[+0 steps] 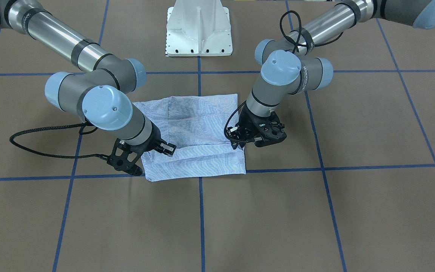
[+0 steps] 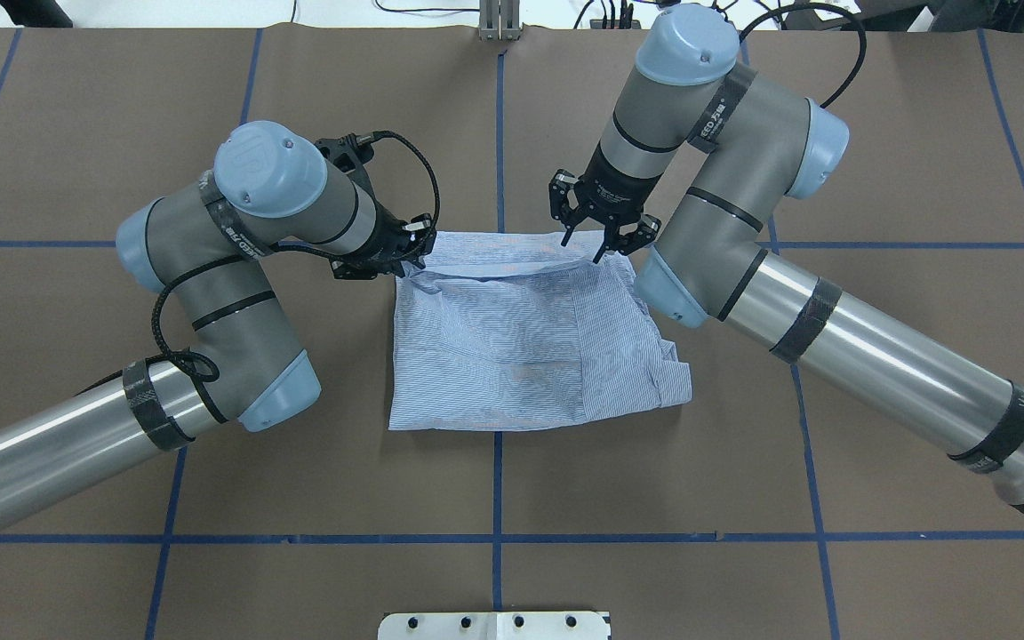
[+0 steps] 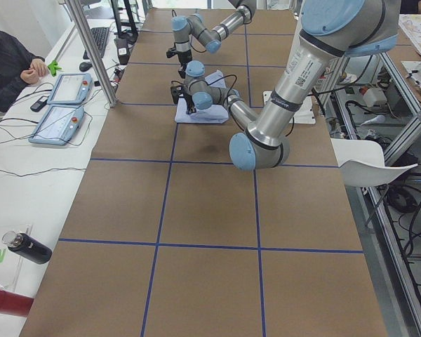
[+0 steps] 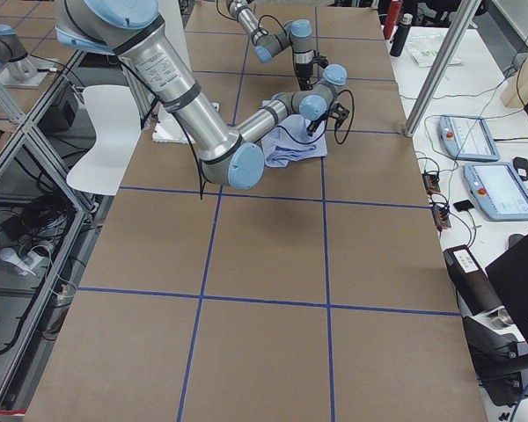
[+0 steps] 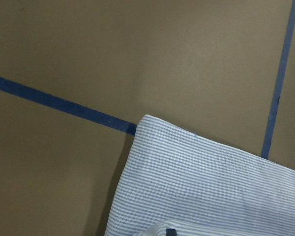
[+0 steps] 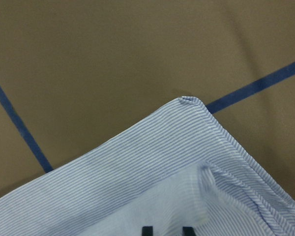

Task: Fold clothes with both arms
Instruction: 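Lay the folded edge down on the far side with both grippers, then open the left gripper and raise it while the right gripper presses the fold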

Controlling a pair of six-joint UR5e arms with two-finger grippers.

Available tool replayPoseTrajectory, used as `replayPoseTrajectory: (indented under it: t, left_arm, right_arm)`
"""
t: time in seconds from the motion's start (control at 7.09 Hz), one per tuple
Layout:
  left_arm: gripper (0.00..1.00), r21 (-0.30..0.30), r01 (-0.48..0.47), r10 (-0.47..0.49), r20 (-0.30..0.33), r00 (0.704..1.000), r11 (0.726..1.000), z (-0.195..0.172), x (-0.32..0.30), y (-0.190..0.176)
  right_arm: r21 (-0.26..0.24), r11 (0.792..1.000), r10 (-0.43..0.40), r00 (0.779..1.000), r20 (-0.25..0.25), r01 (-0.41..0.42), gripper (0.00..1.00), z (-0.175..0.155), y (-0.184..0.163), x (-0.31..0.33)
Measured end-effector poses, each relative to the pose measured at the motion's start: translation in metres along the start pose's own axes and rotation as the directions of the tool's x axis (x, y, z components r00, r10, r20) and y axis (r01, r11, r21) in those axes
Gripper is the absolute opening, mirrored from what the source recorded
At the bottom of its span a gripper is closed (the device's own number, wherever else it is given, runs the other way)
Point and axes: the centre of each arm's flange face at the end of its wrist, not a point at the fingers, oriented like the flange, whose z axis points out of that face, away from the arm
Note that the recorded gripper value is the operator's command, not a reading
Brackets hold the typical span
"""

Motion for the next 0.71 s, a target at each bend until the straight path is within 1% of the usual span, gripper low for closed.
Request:
replayPoseTrajectory:
  t: [0.14,0.42,0.56,0.71]
  left_arm:
    - [1.00,0.013,0.006,-0.006,-0.008,1.000,1.000,-0.010,0.001,-0.010]
    - [1.00,0.025,0.003,-0.003,-0.018,1.000,1.000,-0.039,0.002,-0.024]
    - [1.00,0.027,-0.011,0.011,-0.005,1.000,1.000,-0.054,0.003,-0.026]
    - [1.00,0.028,-0.026,0.026,0.013,1.000,0.999,-0.068,0.004,-0.024]
  right_arm:
    - [0.004,1.000,-0.016,1.000,0.018,0.015,1.00,-0.010,0.003,-0.004]
    - [0.015,0.998,-0.064,0.995,0.073,0.063,1.00,-0.038,0.028,0.002]
    - [0.016,0.996,-0.090,0.992,0.085,0.089,1.00,-0.039,0.047,0.016]
    - [0.015,0.992,-0.124,0.990,0.071,0.123,1.00,-0.020,0.077,0.032]
